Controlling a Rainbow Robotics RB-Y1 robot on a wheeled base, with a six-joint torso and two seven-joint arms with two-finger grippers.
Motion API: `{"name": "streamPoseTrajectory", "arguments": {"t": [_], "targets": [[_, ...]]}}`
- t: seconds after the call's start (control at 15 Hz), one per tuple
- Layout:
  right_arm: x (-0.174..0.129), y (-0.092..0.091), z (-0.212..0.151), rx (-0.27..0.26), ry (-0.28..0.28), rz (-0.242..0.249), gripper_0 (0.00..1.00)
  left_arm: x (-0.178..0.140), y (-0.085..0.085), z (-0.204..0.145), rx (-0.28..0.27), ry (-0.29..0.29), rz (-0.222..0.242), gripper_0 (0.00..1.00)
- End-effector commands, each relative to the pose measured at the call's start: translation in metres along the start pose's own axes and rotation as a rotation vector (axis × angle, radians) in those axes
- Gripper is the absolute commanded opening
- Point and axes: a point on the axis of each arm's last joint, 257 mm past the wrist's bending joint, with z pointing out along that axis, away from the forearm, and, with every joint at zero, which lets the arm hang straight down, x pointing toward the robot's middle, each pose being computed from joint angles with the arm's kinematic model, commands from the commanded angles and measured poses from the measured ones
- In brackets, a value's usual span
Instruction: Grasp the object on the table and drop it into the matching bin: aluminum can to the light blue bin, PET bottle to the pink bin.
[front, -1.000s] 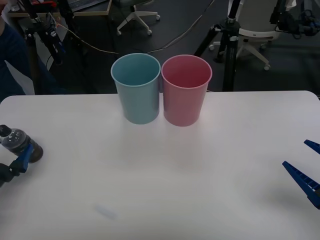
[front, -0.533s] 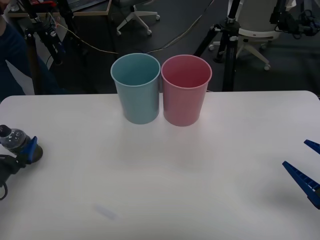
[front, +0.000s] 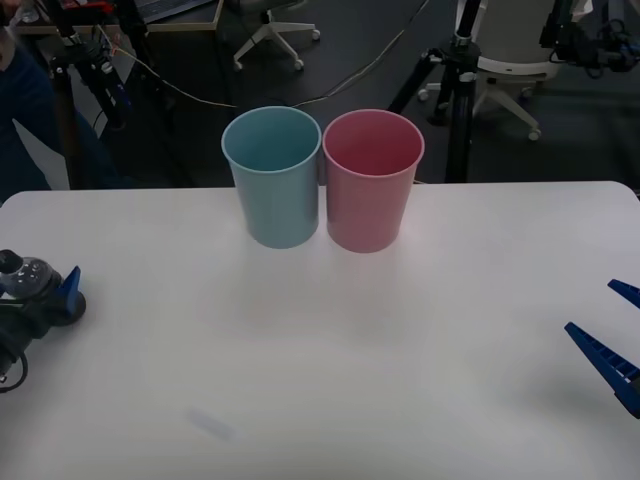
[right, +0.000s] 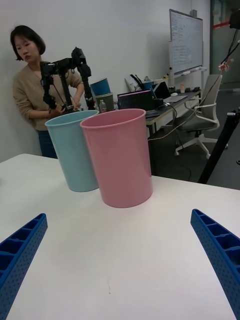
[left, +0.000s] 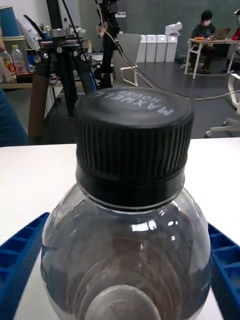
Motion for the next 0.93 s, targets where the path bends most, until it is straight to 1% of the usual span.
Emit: {"name": "streamPoseTrajectory", "arguments": {"t": [0.07, 0.13, 0.33, 0.53, 0.67, 0.8, 0.93], "targets": [[0.0, 0.0, 0.0, 0.0, 0.0, 0.0, 1.0, -0.003, 0.0, 0.003, -0.001, -0.003, -0.01, 0.12], [0.0, 0.0, 0.0, 0.0, 0.0, 0.0, 1.0, -0.004, 0.0, 0.004, 0.0, -0.003, -0.013, 0.0], [0.0, 0.0, 0.0, 0.0, 0.0, 0.0, 1.0, -0.004, -0.002, 0.004, 0.008, -0.005, -0.023, 0.0], [0.0, 0.0, 0.0, 0.0, 0.0, 0.0, 1.0, -0.008, -0.006, 0.002, 0.032, -0.018, -0.031, 0.0], [0.0, 0.0, 0.0, 0.0, 0.0, 0.0, 1.0, -0.01, -0.008, -0.006, 0.052, -0.029, -0.036, 0.0], [0.0, 0.0, 0.0, 0.0, 0.0, 0.0, 1.0, -0.015, -0.012, -0.018, 0.061, -0.032, -0.022, 0.0], [0.0, 0.0, 0.0, 0.0, 0.0, 0.0, 1.0, -0.022, -0.022, -0.033, 0.062, -0.025, 0.003, 0.0]]}}
